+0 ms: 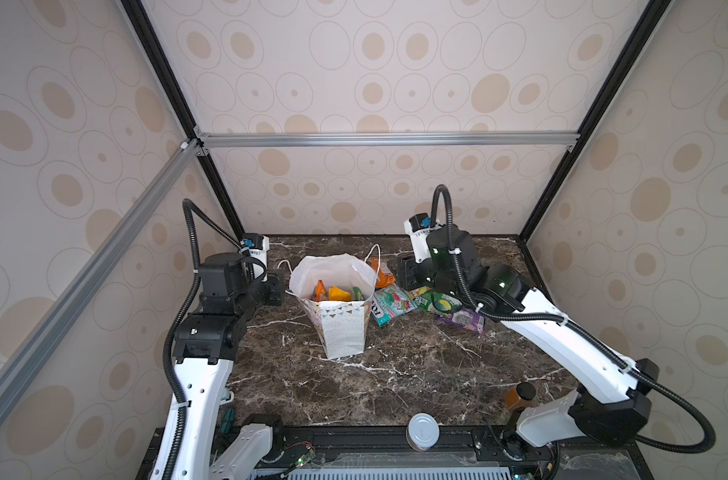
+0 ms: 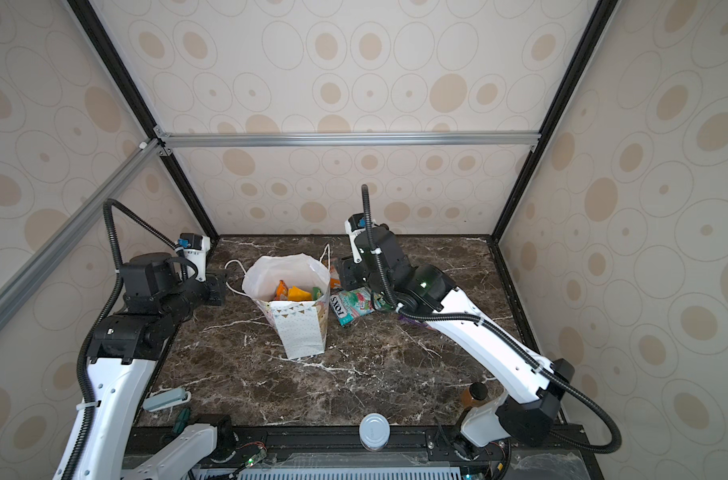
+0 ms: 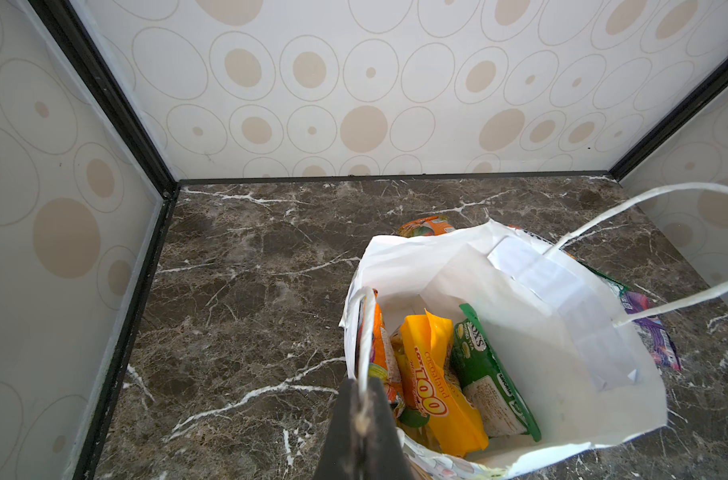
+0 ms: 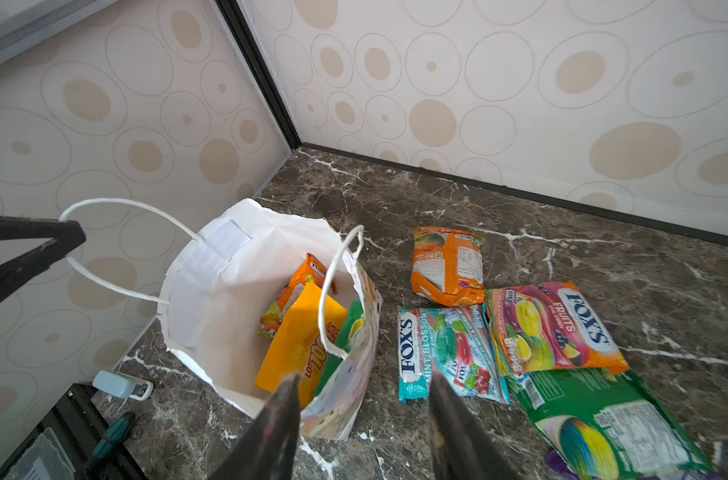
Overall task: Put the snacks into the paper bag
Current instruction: 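Move the right gripper over the purple packet beside the Fox's packets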
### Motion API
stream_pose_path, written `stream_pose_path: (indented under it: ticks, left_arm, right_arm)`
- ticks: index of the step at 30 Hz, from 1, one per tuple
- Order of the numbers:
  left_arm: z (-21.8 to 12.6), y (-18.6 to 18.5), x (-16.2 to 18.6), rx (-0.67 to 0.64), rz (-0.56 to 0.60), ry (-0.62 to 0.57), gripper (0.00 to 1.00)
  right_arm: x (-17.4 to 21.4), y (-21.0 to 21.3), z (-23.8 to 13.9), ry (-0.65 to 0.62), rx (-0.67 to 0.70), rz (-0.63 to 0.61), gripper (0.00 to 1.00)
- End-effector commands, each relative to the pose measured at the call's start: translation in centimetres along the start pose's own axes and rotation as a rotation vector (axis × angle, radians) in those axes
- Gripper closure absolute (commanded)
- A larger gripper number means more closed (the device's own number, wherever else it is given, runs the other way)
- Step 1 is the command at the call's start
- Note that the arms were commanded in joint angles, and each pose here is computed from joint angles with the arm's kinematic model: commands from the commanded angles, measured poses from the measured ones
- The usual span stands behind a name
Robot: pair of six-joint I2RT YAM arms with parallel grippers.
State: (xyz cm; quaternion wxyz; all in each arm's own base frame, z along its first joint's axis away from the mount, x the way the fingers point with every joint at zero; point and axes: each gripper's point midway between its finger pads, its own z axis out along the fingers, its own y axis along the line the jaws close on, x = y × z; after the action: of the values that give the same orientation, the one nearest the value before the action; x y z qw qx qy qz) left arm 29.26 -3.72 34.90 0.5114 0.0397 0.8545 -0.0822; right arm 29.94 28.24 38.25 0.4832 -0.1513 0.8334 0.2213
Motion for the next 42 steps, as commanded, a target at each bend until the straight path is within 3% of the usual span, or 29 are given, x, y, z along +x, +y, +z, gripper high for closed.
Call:
stream_pose_path:
  ticks: [1, 16, 20, 31, 42]
  left_arm:
    - [-0.7, -0.2, -1.2, 0.000, 0.038, -0.042, 1.00]
    - [-1.1, -0.3, -1.1, 0.000, 0.039, -0.050, 1.00]
    - [-1.0, -0.3, -1.0, 0.004, 0.039, -0.049, 1.00]
    - [-1.0, -0.4, -0.5, 0.010, 0.035, -0.046, 1.00]
    - [-1.3, -0.3, -0.8, 0.001, 0.038, -0.054, 1.00]
  right_arm:
    - [0.2, -2.9, -2.3, -0.044, 0.081, 0.049, 0.46]
    - [9.7, -17.4, -7.4, 0.061, 0.439, 0.365, 0.44]
    - [14.1, -20.1, -5.7, 0.169, 0.419, 0.527, 0.46]
    - [20.9, -25.7, -4.2, 0.201, 0.473, 0.772, 0.46]
    - [24.1, -28.3, -3.3, 0.222, 0.525, 0.854, 0.43]
